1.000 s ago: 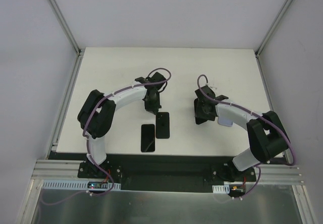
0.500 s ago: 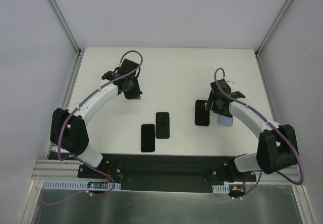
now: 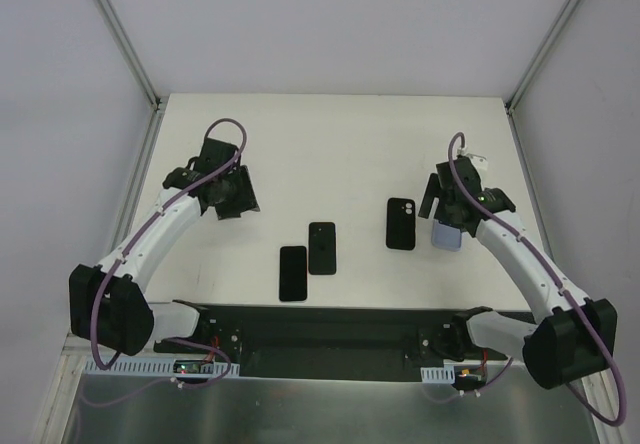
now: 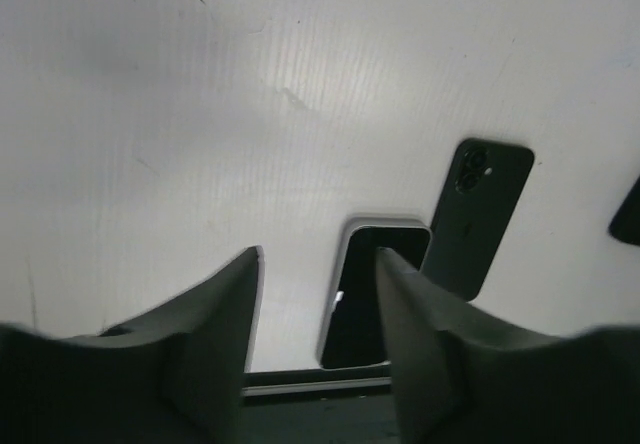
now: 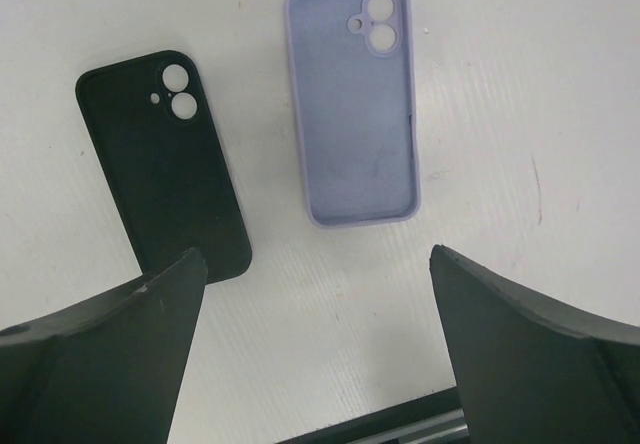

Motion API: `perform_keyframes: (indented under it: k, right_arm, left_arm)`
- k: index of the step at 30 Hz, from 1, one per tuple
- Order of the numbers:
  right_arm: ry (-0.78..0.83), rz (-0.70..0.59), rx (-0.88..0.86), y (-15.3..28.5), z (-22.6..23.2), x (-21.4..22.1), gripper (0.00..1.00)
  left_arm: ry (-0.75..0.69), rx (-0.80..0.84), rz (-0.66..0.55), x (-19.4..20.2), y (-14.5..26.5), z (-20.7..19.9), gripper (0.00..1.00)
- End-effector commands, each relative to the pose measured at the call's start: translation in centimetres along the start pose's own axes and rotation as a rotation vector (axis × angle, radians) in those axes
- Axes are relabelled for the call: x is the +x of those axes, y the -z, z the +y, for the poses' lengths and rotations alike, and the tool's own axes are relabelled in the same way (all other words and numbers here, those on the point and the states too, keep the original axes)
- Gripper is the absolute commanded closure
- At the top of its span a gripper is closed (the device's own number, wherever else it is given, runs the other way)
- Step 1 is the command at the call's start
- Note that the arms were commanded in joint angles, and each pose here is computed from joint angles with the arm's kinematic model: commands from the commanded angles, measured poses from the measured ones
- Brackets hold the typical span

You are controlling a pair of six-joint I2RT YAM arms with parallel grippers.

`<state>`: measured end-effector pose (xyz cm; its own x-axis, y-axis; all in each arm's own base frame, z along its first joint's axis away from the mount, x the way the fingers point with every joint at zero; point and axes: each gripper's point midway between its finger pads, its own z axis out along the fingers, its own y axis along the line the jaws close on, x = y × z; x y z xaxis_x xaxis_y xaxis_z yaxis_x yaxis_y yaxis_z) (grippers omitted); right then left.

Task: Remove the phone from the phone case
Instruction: Reset both arms

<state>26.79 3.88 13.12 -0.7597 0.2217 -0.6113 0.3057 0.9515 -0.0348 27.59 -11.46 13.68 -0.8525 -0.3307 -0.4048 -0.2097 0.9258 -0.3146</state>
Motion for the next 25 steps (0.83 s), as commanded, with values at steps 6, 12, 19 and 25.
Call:
perform_keyframes:
  k: [6,12,19,25]
  right_arm:
    - [0.005,-0.068,0.058,3.4,-3.4,-0.4,0.04]
    - [0.003,-0.073,0.070,4.1,-4.3,0.2,0.04]
    - [-0.014,-0.072,0.073,4.1,-4.4,0.4,0.04]
    - [-0.032,-0.103,0.052,4.8,-4.0,-0.8,0.04]
  left_arm:
    - [-0.002,0.017,0.016,1.3,1.2,0.6,0.12]
    - [0.003,0.015,0.007,1.0,1.6,0.7,0.10]
    - [-0.006,0.014,0.008,0.7,1.8,0.8,0.09]
    - [-0.008,0.029,-0.010,0.1,2.5,0.4,0.09]
